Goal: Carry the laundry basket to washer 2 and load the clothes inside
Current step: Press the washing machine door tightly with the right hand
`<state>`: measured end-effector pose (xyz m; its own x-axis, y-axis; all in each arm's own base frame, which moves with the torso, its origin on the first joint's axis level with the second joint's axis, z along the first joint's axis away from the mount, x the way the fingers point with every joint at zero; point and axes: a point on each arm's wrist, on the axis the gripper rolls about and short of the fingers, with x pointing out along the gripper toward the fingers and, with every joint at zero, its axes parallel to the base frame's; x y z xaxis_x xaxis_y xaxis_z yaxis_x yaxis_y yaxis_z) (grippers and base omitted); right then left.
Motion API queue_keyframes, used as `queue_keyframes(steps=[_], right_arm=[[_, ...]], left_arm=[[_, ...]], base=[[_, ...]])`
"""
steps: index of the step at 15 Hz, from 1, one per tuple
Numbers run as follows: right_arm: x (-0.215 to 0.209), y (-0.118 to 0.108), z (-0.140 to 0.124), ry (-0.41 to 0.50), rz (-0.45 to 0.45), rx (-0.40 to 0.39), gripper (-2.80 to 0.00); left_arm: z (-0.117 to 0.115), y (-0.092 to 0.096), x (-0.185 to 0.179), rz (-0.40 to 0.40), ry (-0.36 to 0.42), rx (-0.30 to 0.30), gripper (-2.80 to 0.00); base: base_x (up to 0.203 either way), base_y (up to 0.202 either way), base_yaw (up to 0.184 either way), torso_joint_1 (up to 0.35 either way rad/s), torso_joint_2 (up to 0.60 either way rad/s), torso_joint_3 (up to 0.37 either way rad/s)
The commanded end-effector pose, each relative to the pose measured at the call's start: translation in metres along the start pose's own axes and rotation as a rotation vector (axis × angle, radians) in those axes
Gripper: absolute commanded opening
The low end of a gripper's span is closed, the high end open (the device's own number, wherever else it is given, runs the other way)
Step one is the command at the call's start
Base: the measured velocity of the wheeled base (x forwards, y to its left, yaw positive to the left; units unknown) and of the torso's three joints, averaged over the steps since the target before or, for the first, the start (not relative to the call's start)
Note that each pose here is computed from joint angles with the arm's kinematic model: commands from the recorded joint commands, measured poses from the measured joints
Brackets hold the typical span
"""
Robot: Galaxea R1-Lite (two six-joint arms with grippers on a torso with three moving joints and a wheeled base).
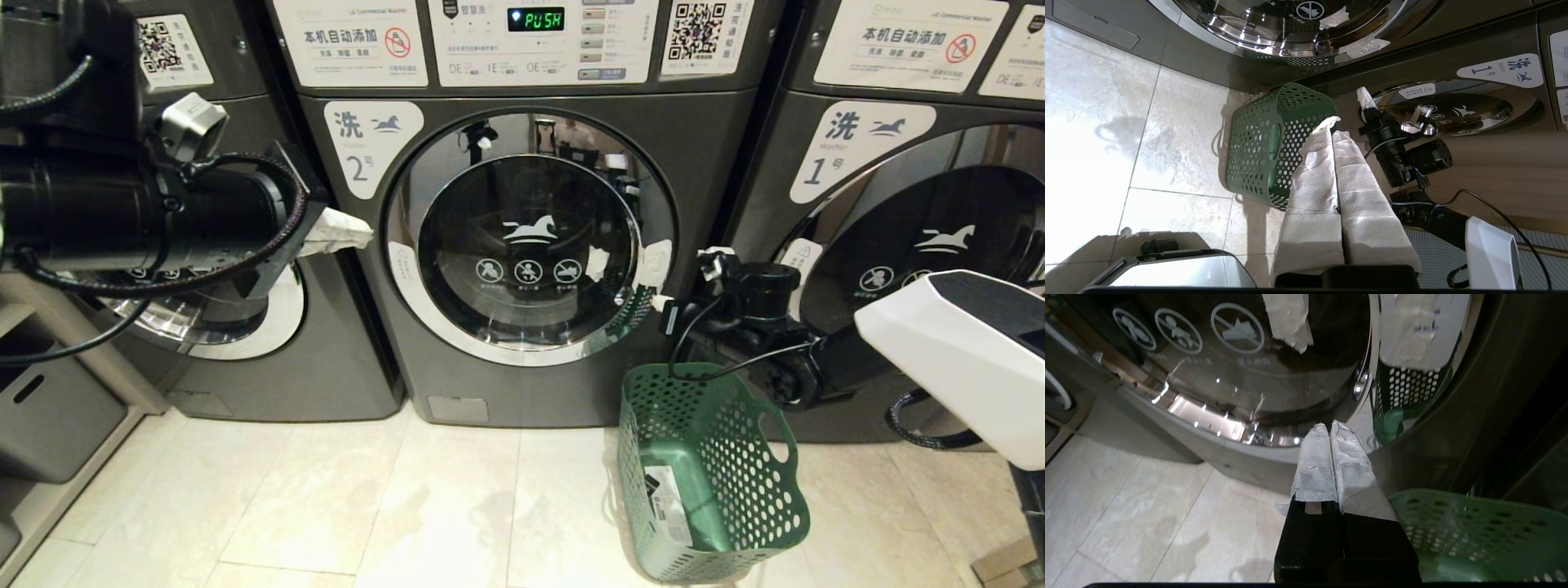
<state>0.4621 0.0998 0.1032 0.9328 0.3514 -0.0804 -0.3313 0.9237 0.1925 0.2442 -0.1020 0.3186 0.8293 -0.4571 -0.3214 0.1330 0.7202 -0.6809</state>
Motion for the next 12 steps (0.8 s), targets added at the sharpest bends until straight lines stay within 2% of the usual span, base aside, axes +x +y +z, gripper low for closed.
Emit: queue_keyframes(steps=[1,3,9,12], right_arm=[[0.020,-0.004,-0.006,-0.046,-0.001,-0.015,-2.80],[0.032,-0.006,-0.002,-0.095,-0.002,-0.046,-2.80],[0.067,-0.019,-0.011,-0.230,-0.012,-0.107,-2.80],[0.077,-0.030,-0.013,-0.283,-0.072,-0.139,-2.80]], left_arm=[[-0.001,0.000,-0.008,-0.005,-0.004,-0.005,-2.80],[-0.006,0.005,-0.005,0.010,0.010,-0.009,-2.80],[-0.002,0.001,-0.025,-0.010,-0.030,-0.005,-2.80],[-0.002,-0.001,-0.028,-0.017,-0.034,-0.003,-2.80]], base=[[0.000,0.000,0.000,0.000,0.00,0.000],[0.000,0.000,0.000,0.000,0.00,0.000],[0.000,0.000,0.000,0.000,0.00,0.000],[0.000,0.000,0.000,0.000,0.00,0.000]])
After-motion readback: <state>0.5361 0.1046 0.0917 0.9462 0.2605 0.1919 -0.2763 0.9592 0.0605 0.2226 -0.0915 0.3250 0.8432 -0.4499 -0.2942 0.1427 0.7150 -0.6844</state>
